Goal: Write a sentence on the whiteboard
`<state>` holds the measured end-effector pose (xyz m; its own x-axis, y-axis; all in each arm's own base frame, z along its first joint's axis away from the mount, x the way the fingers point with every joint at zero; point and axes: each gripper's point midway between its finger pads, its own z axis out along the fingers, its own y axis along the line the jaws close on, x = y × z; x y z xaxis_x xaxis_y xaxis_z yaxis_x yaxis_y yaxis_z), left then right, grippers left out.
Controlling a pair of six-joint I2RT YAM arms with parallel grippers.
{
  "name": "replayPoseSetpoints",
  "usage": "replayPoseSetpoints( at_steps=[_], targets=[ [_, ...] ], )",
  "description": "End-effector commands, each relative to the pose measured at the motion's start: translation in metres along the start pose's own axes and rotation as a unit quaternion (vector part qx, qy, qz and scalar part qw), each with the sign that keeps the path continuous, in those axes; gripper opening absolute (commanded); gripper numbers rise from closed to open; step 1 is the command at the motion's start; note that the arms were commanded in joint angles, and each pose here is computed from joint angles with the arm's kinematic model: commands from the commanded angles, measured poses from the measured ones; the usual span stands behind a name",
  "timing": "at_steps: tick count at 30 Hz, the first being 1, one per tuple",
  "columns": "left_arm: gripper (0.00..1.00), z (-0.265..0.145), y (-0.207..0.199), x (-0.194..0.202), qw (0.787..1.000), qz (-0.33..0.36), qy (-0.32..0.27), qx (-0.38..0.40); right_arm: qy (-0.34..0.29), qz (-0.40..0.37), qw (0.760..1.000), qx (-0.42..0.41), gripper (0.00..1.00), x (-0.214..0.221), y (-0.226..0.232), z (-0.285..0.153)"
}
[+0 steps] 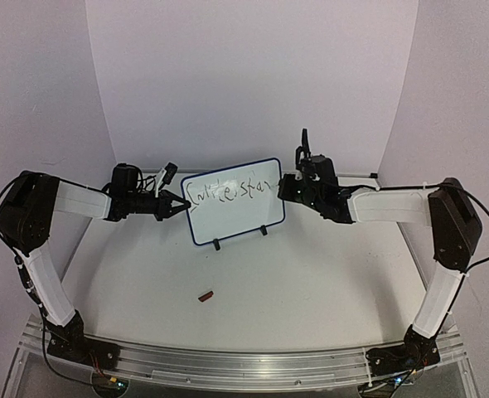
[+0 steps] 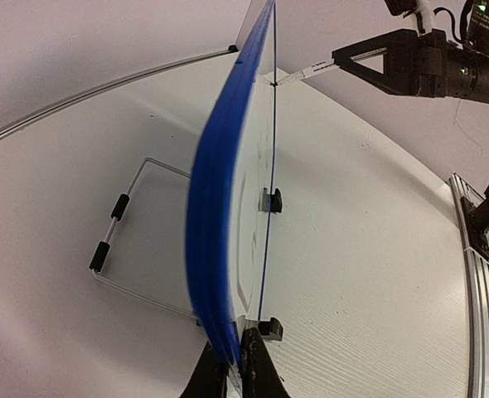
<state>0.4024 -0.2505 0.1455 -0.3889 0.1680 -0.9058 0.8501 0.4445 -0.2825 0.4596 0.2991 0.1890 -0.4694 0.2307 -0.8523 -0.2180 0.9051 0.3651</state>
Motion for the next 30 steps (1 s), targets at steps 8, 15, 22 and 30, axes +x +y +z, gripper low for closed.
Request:
replayPoseSetpoints(
  at_steps=[8,15,22,30],
  targets=[
    [0.00,0.000,0.015,0.015,0.999,0.009,0.030,-0.044,-0.047,0.012,0.999,-0.017,0.00,-0.037,0.008,-0.025],
    [0.00,0.000,0.015,0.016,0.999,0.009,0.031,-0.044,-0.051,0.009,0.998,-0.023,0.00,-0.043,0.013,-0.017],
    [0.00,0.000,0.015,0.016,0.999,0.009,0.030,-0.044,-0.054,0.010,0.998,-0.026,0.00,-0.047,0.014,-0.012],
    [0.00,0.000,0.015,0.016,0.999,0.008,0.031,-0.044,-0.047,0.014,0.998,-0.025,0.00,-0.042,0.012,-0.005]
  ],
)
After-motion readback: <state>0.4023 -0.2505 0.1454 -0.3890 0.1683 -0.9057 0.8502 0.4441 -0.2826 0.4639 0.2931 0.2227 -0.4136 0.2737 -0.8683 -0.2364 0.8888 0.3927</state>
